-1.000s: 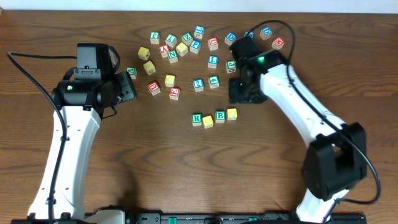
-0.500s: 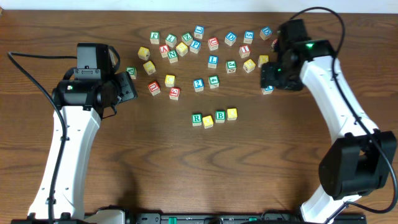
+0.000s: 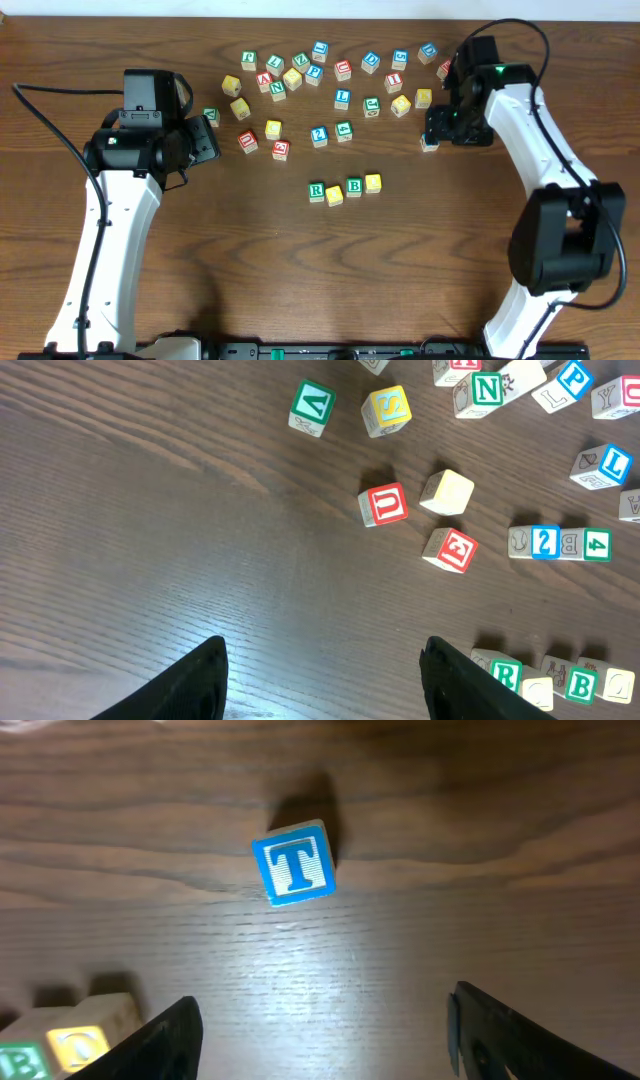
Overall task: Spell out ROBOT
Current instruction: 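Lower the right gripper and grasp the blue T block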
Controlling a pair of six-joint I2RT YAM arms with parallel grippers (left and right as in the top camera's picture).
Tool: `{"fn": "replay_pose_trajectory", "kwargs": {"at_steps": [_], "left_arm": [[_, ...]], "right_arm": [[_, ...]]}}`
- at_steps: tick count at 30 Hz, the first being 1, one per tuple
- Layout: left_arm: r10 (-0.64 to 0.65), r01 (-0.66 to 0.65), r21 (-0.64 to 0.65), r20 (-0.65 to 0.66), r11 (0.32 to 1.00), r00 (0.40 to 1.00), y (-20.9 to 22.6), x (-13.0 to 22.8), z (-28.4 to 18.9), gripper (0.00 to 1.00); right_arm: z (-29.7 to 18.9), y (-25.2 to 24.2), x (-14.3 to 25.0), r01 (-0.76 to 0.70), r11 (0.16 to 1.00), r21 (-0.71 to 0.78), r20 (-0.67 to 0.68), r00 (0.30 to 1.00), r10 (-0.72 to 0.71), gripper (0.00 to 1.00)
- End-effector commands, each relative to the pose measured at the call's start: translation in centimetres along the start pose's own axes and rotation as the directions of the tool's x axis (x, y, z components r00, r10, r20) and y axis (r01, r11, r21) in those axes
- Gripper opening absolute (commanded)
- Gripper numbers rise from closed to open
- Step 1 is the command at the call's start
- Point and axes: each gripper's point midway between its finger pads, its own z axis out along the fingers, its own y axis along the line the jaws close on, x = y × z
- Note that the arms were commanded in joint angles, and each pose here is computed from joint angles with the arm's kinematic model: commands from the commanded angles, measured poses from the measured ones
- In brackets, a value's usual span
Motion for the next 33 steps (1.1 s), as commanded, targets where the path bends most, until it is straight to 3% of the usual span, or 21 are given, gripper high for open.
{"fn": "replay_pose_trajectory", "kwargs": {"at_steps": [1, 11, 20, 33], "left_arm": [[-0.011, 0.011, 0.0, 0.011, 1.0, 1.0, 0.0, -0.5, -0.2, 0.61], [-0.011, 0.011, 0.0, 0.011, 1.0, 1.0, 0.0, -0.5, -0.2, 0.61], [-0.011, 0.011, 0.0, 0.011, 1.0, 1.0, 0.0, -0.5, -0.2, 0.61], [-0.011, 0.011, 0.0, 0.011, 1.0, 1.0, 0.0, -0.5, -0.2, 0.61]], "right_arm": [[1.2, -0.1, -0.2, 0.019, 1.0, 0.004, -0.019, 1.0, -0.019, 0.76], [5.7, -0.8, -1.3, 0.057, 0.998, 0.02, -0.029, 0.998, -0.057, 0.72], [6.8, 0.0, -2.5, 0.077, 0.997, 0.015, 0.014, 0.997, -0.077, 0.55], [6.9, 0.0, -3.5, 0.075, 0.997, 0.013, 0.052, 0.996, -0.075, 0.4]]}}
